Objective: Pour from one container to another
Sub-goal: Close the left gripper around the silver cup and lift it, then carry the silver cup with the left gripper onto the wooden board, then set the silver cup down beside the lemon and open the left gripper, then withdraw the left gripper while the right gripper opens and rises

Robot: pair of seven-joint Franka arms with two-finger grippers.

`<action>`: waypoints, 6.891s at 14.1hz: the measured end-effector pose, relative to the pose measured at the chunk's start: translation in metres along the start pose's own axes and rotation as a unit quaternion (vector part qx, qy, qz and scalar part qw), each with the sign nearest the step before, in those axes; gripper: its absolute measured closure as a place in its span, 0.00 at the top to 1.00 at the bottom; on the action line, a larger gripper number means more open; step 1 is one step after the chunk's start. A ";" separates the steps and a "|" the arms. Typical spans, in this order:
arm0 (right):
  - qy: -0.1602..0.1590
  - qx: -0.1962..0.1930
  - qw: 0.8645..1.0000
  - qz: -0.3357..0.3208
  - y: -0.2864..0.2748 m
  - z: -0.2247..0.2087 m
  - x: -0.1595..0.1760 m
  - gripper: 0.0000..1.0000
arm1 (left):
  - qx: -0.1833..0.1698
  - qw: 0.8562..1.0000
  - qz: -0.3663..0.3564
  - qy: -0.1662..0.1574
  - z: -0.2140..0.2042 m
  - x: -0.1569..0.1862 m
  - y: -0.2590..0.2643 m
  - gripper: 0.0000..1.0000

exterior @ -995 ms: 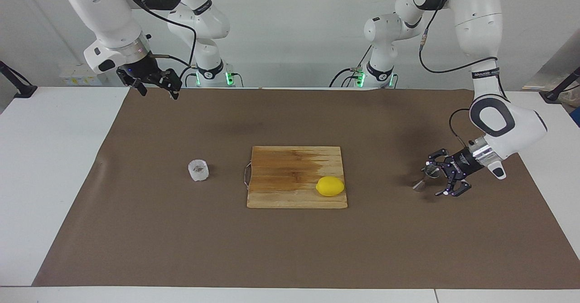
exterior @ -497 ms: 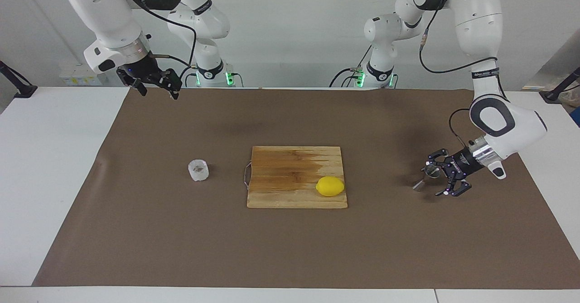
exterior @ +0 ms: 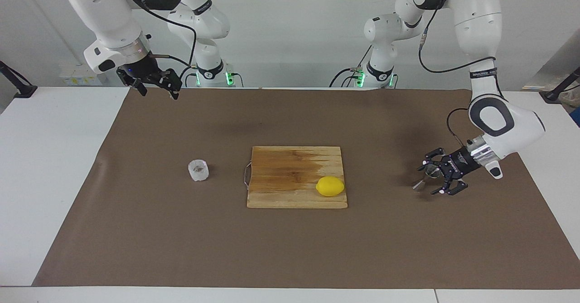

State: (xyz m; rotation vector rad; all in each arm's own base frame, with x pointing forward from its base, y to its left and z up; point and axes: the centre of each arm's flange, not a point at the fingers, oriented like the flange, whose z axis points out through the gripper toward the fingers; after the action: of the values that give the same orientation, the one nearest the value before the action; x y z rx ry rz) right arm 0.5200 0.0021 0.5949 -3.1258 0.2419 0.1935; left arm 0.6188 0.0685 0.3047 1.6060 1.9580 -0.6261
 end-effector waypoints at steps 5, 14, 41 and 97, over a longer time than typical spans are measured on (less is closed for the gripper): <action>0.000 0.000 1.000 0.000 0.000 0.000 0.000 1.00 | -0.001 1.000 0.000 -0.014 -0.016 0.006 -0.002 0.26; 0.000 0.000 1.000 0.000 0.000 0.000 0.000 1.00 | -0.004 0.998 0.044 -0.033 -0.038 -0.098 -0.017 0.26; 0.000 0.000 1.000 0.000 0.000 0.000 0.000 1.00 | -0.156 0.985 -0.045 -0.058 0.239 -0.370 -0.159 0.26; 0.086 0.077 0.884 -0.453 0.077 0.063 0.023 1.00 | 0.219 0.556 0.771 0.219 -0.117 -0.267 -0.074 1.00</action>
State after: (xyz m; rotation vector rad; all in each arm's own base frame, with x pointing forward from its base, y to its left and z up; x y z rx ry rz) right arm 0.5230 -0.0764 0.5306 -2.7215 -1.1183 -0.1103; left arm 0.5749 -0.0670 0.5699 3.0624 -0.1468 0.1416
